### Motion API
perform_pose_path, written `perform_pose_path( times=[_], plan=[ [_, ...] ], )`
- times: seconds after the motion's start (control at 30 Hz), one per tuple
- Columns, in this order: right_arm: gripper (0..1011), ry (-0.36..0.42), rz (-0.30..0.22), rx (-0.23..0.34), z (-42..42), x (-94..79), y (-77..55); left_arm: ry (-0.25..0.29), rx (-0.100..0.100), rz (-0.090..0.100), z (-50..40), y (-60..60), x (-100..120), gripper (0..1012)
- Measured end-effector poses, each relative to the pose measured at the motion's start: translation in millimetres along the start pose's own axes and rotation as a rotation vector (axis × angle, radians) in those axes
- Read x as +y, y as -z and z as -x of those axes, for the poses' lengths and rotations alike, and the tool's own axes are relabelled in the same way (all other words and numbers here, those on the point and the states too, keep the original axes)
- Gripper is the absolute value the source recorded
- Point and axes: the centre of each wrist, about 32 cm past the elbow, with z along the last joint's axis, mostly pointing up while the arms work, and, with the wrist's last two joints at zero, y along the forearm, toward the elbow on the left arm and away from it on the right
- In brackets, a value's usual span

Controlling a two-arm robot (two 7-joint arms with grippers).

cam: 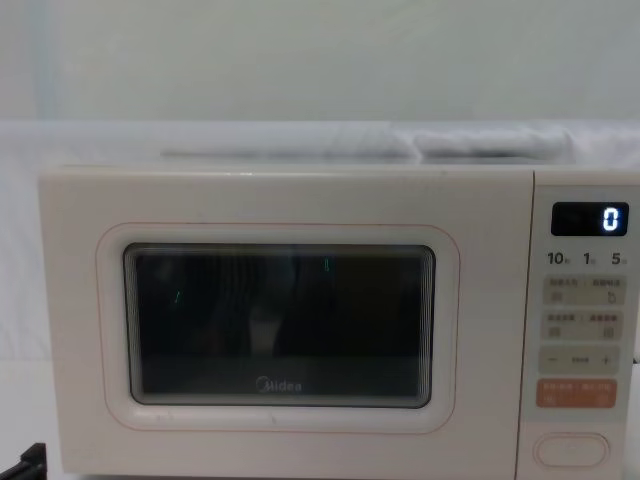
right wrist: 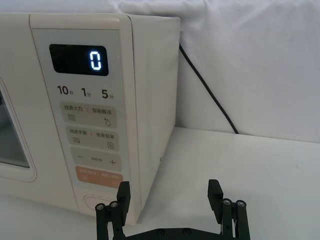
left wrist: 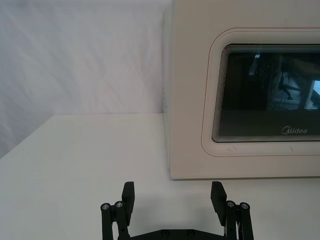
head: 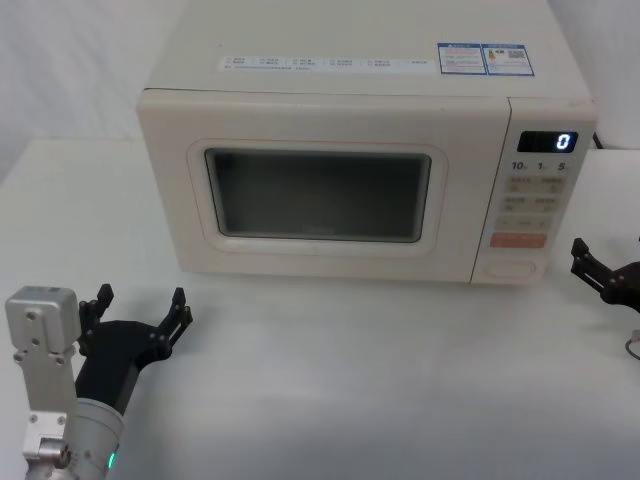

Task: Press the button to open the microwave door with one hand; close the microwave door with the other hand.

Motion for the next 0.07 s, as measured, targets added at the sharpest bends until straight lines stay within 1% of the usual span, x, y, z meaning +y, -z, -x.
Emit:
perform_pose_path(
  times=[0.07],
  plan=[
    [1002, 0.000, 0.000, 0.000, 0.0, 0.0, 0.0, 0.000, 0.000, 0.000, 0.0, 0.0, 0.0, 1001]
  ],
)
